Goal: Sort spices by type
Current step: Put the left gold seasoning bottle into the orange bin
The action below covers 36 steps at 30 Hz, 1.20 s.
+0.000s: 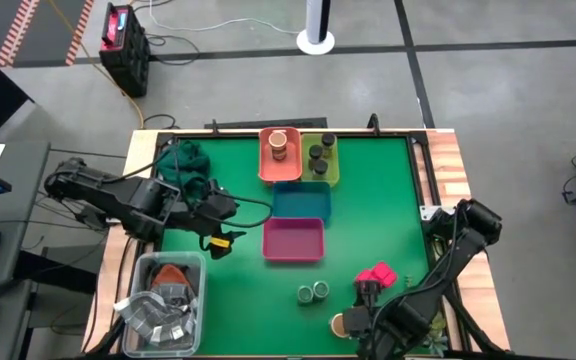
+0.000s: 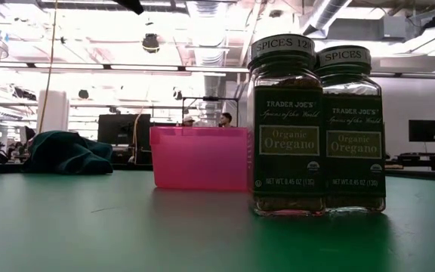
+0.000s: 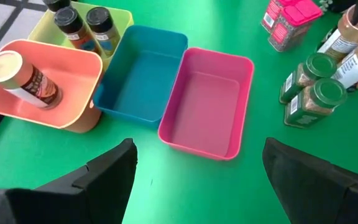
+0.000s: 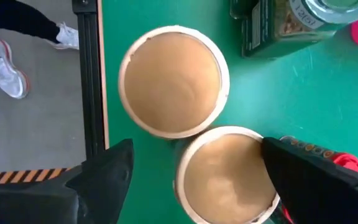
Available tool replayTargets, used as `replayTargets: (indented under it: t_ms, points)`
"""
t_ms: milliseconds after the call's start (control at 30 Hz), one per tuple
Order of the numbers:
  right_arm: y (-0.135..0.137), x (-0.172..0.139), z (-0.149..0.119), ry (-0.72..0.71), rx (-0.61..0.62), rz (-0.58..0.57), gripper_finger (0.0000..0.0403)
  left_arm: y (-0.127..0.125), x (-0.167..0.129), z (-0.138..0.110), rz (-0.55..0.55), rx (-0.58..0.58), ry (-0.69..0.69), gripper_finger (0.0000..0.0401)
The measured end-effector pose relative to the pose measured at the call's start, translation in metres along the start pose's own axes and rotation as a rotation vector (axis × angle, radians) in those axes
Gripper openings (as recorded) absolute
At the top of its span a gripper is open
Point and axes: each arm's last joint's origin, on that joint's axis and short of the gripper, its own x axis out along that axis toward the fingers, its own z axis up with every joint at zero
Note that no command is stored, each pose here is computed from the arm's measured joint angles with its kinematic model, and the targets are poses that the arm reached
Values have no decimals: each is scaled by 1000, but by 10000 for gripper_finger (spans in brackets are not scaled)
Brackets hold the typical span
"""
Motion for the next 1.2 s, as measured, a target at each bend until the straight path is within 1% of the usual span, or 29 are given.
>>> replayTargets:
  t_ms: [133,233,367,467,600,700,833,967,1200]
  points:
    - [0,0,0,8,12,11,358,0,-1,0,-4,0,-1,329]
    - [1,0,-2,16,15,9,350,0,-2,-1,-8,2,-1,329]
    - [0,-5,-2,52,24,-6,352,-1,-1,-1,-14,7,9,329]
    - [-3,-10,-2,80,18,-37,356,0,-2,-1,-14,13,8,329]
    - [-4,-21,0,77,7,-72,358,0,-2,-1,-14,13,8,329]
    - [-3,-27,3,65,-12,-66,358,0,-2,-1,-15,13,8,329]
    - [-1,-34,12,12,-28,-12,358,-1,-2,-1,-17,12,9,329]
    - [0,-34,28,-72,-40,55,367,-1,-2,-1,-18,11,8,329]
    - [-15,-30,48,-111,-20,58,398,-1,-2,-1,-28,-3,12,329]
